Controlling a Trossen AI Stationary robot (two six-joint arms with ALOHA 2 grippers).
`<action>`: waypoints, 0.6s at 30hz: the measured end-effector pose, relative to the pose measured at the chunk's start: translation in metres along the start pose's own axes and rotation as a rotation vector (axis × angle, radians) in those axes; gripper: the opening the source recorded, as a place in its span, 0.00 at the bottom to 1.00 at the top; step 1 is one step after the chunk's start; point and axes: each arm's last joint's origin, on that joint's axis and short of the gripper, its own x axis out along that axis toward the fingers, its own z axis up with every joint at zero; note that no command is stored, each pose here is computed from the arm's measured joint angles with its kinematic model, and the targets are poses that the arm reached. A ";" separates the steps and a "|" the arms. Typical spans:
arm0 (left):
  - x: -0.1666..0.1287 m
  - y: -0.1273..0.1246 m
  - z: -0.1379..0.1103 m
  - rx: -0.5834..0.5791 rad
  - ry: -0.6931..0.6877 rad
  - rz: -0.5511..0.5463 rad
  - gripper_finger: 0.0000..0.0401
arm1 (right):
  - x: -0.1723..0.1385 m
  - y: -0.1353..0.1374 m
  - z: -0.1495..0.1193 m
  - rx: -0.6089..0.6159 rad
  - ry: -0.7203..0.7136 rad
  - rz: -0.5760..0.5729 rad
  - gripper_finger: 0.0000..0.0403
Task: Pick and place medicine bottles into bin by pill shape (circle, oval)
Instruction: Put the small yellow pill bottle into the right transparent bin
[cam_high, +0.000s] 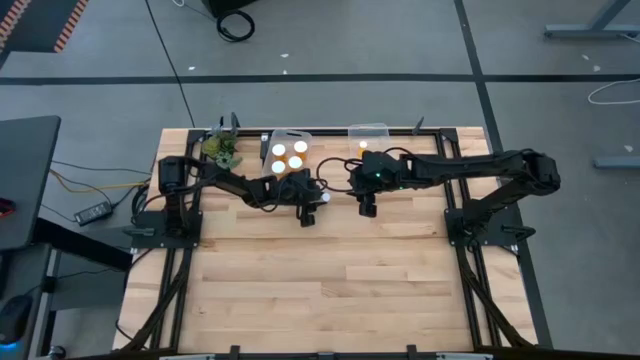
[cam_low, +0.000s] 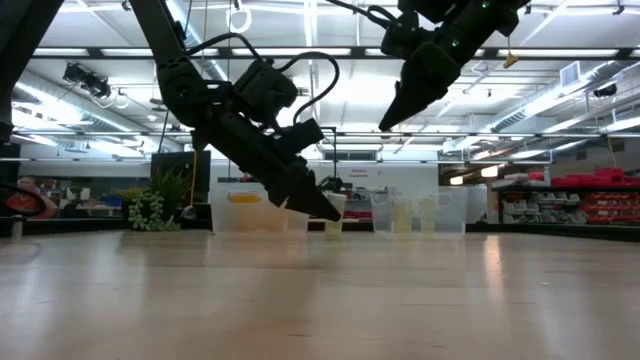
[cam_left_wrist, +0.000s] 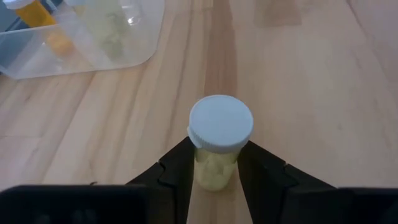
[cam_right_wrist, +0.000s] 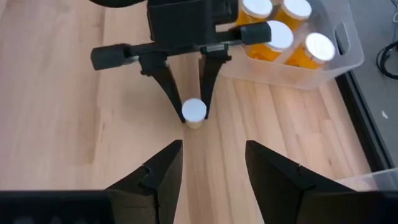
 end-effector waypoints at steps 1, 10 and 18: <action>0.000 -0.001 0.000 -0.004 -0.004 -0.003 0.31 | 0.001 0.001 0.000 -0.002 -0.001 0.002 0.45; -0.013 -0.009 0.018 0.011 -0.061 -0.024 0.47 | 0.014 0.006 -0.001 -0.001 0.019 0.033 0.45; -0.017 0.001 0.019 0.012 -0.043 0.020 0.56 | 0.024 0.007 0.000 -0.002 -0.001 0.057 0.45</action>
